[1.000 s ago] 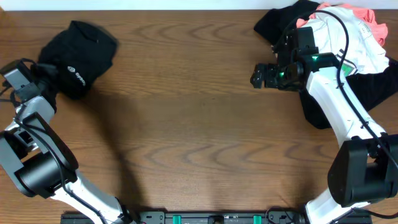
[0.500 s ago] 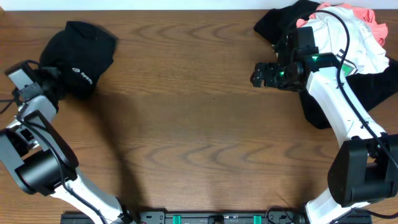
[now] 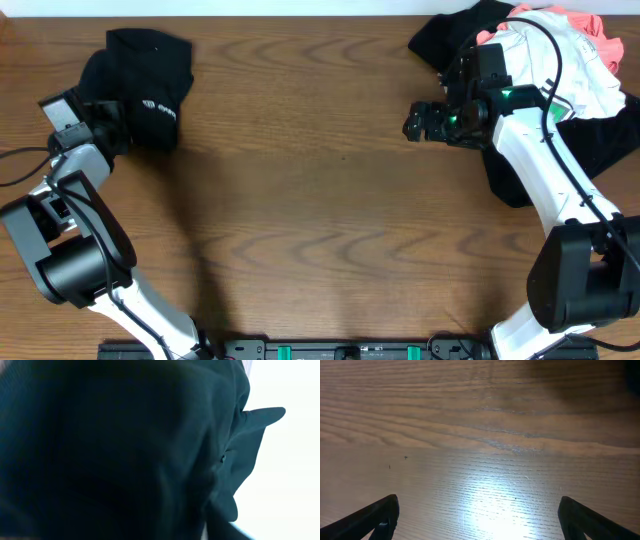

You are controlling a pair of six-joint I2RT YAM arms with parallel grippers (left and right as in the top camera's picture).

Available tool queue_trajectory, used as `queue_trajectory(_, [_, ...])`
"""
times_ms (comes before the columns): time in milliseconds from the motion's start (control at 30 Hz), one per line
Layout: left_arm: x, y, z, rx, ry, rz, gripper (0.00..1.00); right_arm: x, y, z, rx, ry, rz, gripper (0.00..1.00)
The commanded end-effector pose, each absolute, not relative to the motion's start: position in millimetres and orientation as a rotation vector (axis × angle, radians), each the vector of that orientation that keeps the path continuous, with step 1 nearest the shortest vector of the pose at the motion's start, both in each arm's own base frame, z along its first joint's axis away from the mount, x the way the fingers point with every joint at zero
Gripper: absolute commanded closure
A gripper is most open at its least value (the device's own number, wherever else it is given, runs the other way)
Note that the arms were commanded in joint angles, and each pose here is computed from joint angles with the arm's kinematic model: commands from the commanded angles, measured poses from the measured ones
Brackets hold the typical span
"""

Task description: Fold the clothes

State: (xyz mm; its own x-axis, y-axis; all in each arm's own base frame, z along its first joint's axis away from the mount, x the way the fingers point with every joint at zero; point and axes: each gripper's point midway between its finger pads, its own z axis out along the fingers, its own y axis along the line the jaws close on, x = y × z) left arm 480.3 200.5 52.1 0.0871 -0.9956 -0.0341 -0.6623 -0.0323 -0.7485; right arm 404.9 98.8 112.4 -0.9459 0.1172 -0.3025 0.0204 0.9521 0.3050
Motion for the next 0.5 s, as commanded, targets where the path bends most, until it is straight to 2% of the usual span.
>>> queue_trajectory(0, [473,199,46,-1.741,1.706,-0.664,0.15,402,104,121,0.104,2.768,0.45,0.01])
queue_trajectory(67, [460,198,44,-1.727,1.784,-0.591,0.12,401,104,121,0.104,2.772,0.452,0.01])
queue_trajectory(267, [418,212,61,-1.627,1.959,-0.337,0.11,398,107,120,0.094,2.784,0.452,0.01])
queue_trajectory(467, [401,217,140,-1.234,2.057,-0.179,0.18,396,112,119,0.075,2.789,0.454,0.01])
